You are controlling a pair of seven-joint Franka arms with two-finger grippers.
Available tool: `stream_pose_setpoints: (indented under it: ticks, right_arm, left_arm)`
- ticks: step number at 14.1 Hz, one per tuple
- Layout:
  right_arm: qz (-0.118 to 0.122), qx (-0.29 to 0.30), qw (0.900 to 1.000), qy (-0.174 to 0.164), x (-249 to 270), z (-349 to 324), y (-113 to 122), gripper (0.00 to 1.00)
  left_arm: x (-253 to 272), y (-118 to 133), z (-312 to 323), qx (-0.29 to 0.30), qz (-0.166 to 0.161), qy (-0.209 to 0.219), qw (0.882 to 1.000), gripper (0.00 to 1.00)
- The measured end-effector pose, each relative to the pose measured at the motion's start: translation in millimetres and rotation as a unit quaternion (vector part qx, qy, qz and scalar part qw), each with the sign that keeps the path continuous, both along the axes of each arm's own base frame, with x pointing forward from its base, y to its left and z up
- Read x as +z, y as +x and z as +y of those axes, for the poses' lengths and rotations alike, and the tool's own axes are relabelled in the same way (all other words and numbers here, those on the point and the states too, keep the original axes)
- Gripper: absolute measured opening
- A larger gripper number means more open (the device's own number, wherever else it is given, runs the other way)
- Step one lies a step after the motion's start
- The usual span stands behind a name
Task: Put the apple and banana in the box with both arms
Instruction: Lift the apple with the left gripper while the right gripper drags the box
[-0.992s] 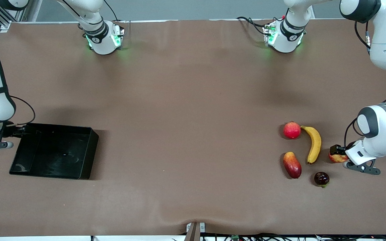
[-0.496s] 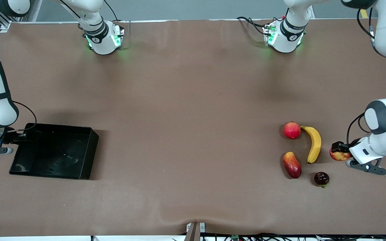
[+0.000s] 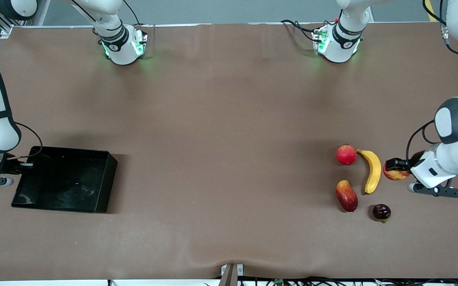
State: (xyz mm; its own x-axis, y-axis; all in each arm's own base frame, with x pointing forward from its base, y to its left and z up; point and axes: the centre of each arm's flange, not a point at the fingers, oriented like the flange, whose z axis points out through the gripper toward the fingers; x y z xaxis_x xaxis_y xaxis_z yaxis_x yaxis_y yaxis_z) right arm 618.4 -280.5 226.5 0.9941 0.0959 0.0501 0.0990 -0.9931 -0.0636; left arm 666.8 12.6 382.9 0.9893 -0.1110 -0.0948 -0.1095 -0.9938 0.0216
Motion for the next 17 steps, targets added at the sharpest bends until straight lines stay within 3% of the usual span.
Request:
stream_pose_setpoints:
  ticks: [4, 8, 10, 13, 17]
  right_arm:
    - [0.008, 0.013, 1.000, 0.007, 9.9, 3.2, 4.3, 0.04]
    - [-0.002, 0.039, 0.999, 0.014, 66.7, 17.5, 18.4, 0.04]
    - [-0.005, 0.065, 0.998, 0.024, 95.0, 48.5, 26.3, 0.04]
    - [0.017, 0.106, 0.994, 0.038, 121.6, 112.7, 34.4, 0.04]
    - [0.043, 0.098, 0.993, 0.052, 117.3, 220.1, 44.7, 0.04]
  left_arm:
    - [27.0, -13.0, -46.7, 0.050, 0.015, 0.003, 0.999, 0.74]
    - [37.8, -19.2, -89.2, 0.094, 0.014, 0.000, 0.995, 0.74]
    - [42.0, -22.6, -111.3, 0.112, 0.014, -0.003, 0.994, 0.74]
    - [51.3, -26.5, -137.9, 0.134, 0.009, -0.009, 0.991, 0.74]
    - [59.7, -29.8, -156.0, 0.146, 0.006, -0.014, 0.989, 0.74]
